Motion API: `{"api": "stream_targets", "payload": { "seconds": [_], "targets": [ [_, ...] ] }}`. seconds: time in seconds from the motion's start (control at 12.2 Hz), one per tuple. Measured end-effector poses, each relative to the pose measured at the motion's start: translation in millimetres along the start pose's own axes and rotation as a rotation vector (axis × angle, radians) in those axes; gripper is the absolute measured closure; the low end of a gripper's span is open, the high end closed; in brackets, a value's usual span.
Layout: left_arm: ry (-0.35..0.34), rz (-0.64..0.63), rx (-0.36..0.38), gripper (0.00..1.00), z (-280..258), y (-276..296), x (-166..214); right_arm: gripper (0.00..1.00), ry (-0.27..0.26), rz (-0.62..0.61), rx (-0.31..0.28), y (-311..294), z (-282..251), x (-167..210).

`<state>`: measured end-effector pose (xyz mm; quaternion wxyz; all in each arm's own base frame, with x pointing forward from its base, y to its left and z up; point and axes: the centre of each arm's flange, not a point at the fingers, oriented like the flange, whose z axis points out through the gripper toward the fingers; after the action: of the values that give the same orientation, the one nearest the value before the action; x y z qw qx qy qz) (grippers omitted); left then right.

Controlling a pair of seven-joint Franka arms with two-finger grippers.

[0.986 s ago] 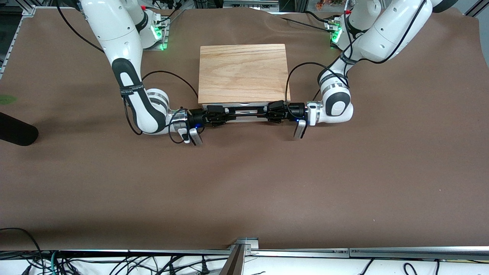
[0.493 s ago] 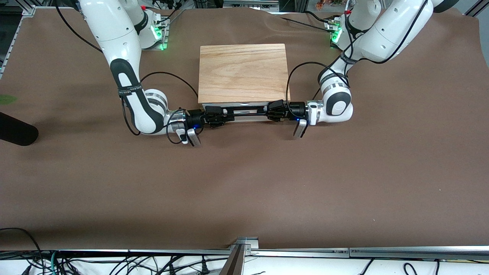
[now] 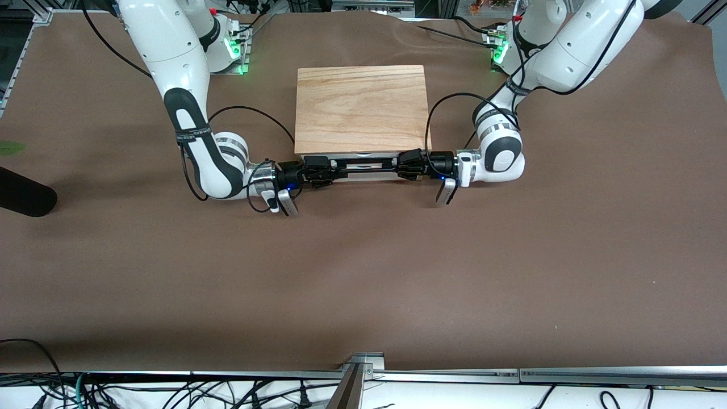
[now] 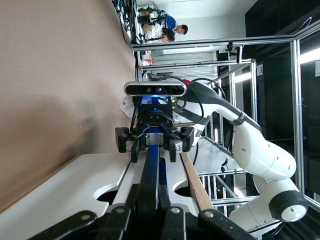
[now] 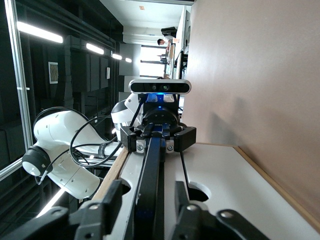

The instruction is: Pull top drawer with both arms simultaneously

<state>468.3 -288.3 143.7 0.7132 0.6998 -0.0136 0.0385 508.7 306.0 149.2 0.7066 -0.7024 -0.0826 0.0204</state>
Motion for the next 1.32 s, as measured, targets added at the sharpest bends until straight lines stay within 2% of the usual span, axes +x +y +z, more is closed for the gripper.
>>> {"api": "stream_targets", "payload": {
  "seconds": [0.08, 0.16, 0.25, 0.33, 1.32],
  "targets": [
    [0.0, -0.003, 0.0, 0.83, 0.0, 0.0, 0.0, 0.54, 0.0, -0.002, -0.001, 0.5, -0.5, -0.5],
    [0.0, -0.006, 0.0, 0.83, 0.0, 0.0, -0.1, 0.63, 0.001, -0.002, -0.002, 1.2, -1.1, -1.2],
    [0.0, -0.01, 0.001, 0.83, 0.0, -0.1, 0.0, 0.77, 0.0, -0.002, 0.004, 0.6, -1.4, -1.5],
    [0.0, -0.01, 0.0, 0.83, 0.1, 0.0, -0.1, 0.81, 0.0, -0.001, 0.004, 0.7, -1.5, -1.6],
    [0.002, -0.031, -0.001, 0.83, -0.3, 0.3, 0.4, 0.81, -0.015, -0.007, -0.007, -1.3, -1.7, 5.0]
  ]
}}
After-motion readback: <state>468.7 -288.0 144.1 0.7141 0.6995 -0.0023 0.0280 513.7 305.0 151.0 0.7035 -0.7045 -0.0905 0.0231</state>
